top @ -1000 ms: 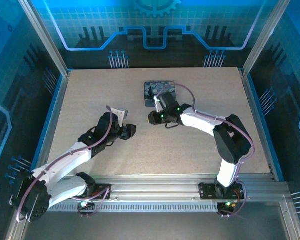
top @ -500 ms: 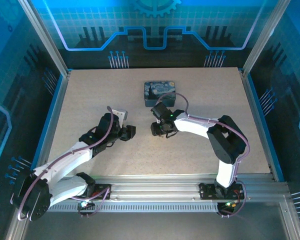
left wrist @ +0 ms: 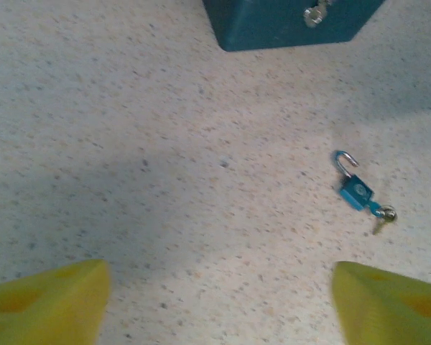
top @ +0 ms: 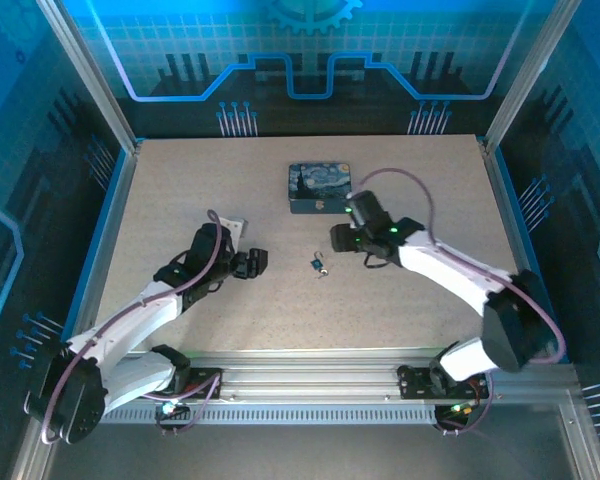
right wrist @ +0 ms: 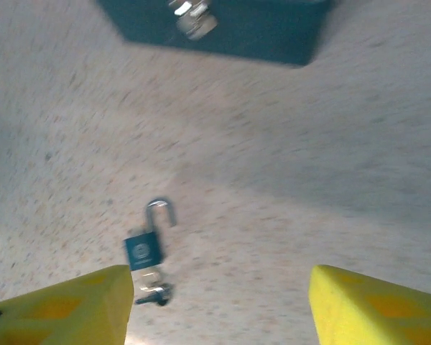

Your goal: Unlock a padlock with a key

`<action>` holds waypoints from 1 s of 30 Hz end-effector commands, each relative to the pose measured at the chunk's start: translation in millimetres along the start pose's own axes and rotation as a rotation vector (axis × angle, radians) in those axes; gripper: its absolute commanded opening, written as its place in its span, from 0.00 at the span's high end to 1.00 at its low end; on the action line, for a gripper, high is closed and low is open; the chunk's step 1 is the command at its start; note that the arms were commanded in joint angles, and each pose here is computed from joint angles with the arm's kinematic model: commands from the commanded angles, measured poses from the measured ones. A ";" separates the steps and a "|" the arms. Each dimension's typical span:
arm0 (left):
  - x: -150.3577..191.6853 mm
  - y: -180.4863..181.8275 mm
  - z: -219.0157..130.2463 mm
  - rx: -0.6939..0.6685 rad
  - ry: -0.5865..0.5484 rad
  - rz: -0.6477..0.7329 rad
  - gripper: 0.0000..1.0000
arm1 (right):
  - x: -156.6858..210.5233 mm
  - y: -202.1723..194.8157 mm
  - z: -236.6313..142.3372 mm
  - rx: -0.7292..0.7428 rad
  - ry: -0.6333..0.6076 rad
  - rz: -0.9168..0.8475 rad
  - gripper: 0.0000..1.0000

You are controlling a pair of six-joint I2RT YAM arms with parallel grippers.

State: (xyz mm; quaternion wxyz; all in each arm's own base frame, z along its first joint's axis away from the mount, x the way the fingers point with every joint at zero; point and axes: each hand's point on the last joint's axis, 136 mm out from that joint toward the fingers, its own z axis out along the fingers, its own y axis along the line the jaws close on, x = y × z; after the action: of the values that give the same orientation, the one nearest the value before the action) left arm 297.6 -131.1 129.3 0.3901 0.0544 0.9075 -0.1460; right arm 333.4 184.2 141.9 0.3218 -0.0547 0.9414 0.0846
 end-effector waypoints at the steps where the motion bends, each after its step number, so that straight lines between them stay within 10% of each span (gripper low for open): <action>1: -31.7 18.8 -6.6 -0.044 -0.115 -0.005 0.02 | -12.2 -50.0 -23.9 0.111 -0.116 0.032 0.25; 4: -47.5 45.0 -9.6 -0.120 -0.215 -0.029 0.01 | -14.3 -93.7 -42.5 0.191 -0.202 0.086 0.00; 11: -53.9 88.2 -1.4 -0.284 -0.301 0.088 0.01 | -10.2 -173.3 -62.8 0.346 -0.408 0.128 0.00; 30: -41.5 134.1 30.2 -0.283 -0.602 0.084 0.01 | -8.1 -182.4 -4.7 0.303 -0.661 -0.039 0.00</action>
State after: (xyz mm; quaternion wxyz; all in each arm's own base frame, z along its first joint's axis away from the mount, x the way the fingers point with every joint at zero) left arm 369.1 -9.2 90.3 0.5954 -0.0138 0.8033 0.0012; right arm 356.0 13.0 107.4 0.5625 0.0042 0.8257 -0.0414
